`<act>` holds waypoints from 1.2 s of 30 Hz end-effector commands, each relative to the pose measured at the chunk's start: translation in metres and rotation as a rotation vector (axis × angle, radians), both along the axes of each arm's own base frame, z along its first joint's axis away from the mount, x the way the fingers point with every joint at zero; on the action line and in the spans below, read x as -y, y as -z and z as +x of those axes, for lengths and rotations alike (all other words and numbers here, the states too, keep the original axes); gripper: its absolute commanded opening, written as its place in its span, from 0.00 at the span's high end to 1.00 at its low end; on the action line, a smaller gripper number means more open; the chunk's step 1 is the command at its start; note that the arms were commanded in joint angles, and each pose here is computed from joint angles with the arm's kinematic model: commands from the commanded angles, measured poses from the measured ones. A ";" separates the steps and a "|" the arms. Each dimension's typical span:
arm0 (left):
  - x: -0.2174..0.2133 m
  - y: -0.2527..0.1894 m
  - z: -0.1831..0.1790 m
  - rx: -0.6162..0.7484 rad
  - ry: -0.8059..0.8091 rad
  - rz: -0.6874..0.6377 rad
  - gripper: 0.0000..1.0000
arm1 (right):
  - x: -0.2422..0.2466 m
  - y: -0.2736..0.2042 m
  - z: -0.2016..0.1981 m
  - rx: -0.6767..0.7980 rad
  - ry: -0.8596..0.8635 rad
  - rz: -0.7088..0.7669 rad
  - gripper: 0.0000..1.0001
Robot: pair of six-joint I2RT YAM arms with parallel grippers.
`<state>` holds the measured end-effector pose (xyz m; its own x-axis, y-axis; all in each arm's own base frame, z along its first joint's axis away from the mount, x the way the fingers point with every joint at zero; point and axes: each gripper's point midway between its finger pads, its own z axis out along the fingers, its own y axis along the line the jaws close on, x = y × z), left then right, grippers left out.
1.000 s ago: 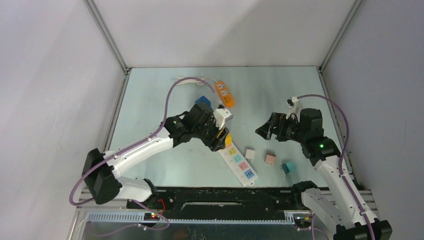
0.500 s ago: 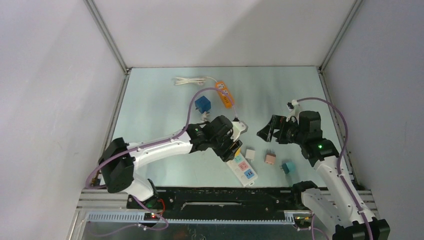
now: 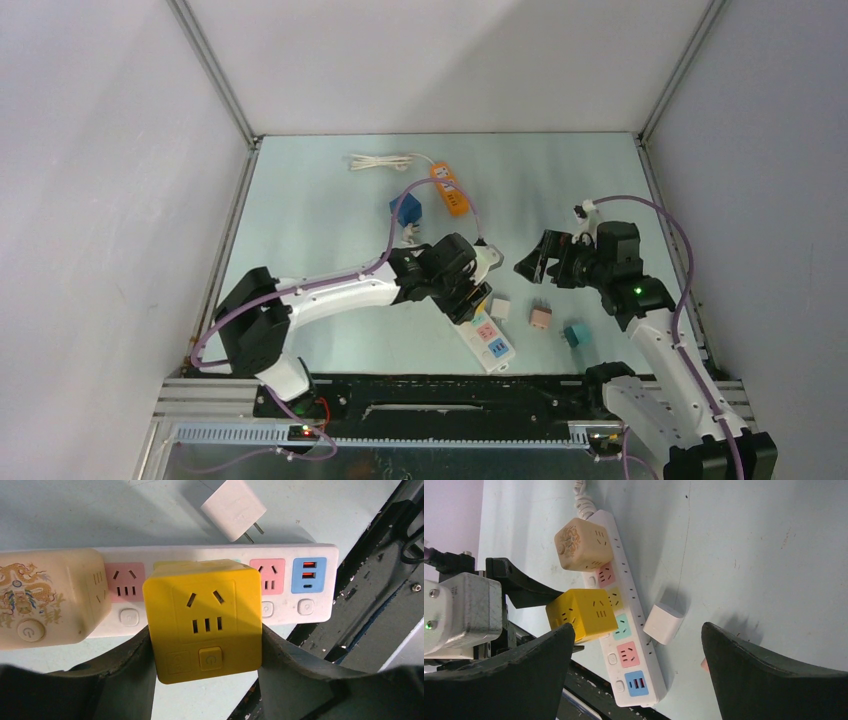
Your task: Insert the plug
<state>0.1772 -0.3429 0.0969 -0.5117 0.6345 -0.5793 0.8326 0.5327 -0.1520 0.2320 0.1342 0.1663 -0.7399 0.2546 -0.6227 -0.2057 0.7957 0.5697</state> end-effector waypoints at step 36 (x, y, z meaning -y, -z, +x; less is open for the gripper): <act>0.012 0.002 0.031 0.045 -0.027 -0.066 1.00 | -0.002 -0.006 0.008 0.036 -0.005 0.017 0.00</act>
